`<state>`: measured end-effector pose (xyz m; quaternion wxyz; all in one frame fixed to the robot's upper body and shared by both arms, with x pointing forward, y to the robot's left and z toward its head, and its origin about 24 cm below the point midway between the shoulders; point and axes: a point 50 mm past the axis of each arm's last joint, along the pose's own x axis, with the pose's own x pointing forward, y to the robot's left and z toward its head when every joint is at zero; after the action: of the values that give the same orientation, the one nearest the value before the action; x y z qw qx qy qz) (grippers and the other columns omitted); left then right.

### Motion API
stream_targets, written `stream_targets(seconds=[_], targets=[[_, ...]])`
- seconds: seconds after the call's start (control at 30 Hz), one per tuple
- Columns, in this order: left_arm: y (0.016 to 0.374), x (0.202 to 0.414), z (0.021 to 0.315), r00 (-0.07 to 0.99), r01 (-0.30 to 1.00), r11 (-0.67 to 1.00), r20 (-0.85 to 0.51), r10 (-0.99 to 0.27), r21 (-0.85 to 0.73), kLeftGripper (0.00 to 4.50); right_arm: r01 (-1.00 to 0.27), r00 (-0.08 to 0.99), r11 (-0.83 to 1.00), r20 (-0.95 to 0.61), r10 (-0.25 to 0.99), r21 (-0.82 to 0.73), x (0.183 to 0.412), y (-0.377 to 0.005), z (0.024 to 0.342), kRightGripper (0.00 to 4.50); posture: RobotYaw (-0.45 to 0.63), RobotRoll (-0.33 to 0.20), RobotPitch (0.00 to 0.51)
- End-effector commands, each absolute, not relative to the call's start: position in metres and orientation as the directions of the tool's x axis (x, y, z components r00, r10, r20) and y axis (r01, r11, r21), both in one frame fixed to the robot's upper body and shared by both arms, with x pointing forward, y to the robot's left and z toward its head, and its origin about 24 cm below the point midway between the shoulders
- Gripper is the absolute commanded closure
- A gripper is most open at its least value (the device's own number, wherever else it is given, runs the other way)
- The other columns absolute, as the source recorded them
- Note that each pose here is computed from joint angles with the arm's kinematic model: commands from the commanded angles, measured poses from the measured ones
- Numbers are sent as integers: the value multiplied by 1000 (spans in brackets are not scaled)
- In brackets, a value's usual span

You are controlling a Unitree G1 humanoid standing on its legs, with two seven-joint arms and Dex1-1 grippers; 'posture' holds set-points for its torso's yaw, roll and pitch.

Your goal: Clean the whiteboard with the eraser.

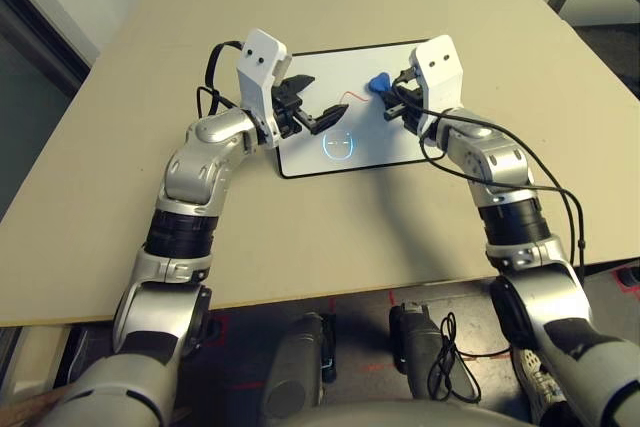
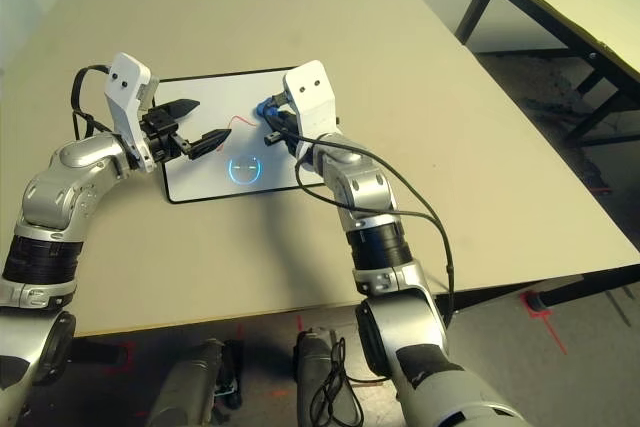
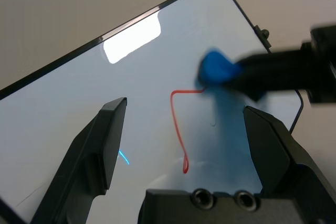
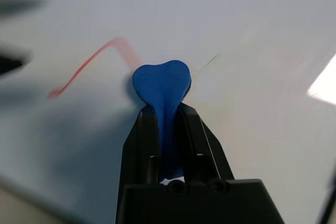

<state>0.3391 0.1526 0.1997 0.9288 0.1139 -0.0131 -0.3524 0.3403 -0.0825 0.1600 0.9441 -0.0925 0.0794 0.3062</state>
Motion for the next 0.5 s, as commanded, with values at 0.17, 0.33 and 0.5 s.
stream_targets(seconds=[0.17, 0.33, 0.5], targets=[[153, 338, 197, 746, 659, 721, -62, -663, 213, 0, -593, 781, 799, -310, 542, -98, 336, -82, 143, 4093, -31, 0, 190], [152, 337, 196, 743, 663, 718, -65, -667, 212, 0, -486, 868, 865, -183, 461, -129, 357, -96, 169, 4094, -31, 0, 189], [152, 337, 197, 742, 664, 717, -66, -667, 213, 0, -394, 919, 910, -96, 383, -134, 370, -110, 185, 4096, -24, 0, 190]])
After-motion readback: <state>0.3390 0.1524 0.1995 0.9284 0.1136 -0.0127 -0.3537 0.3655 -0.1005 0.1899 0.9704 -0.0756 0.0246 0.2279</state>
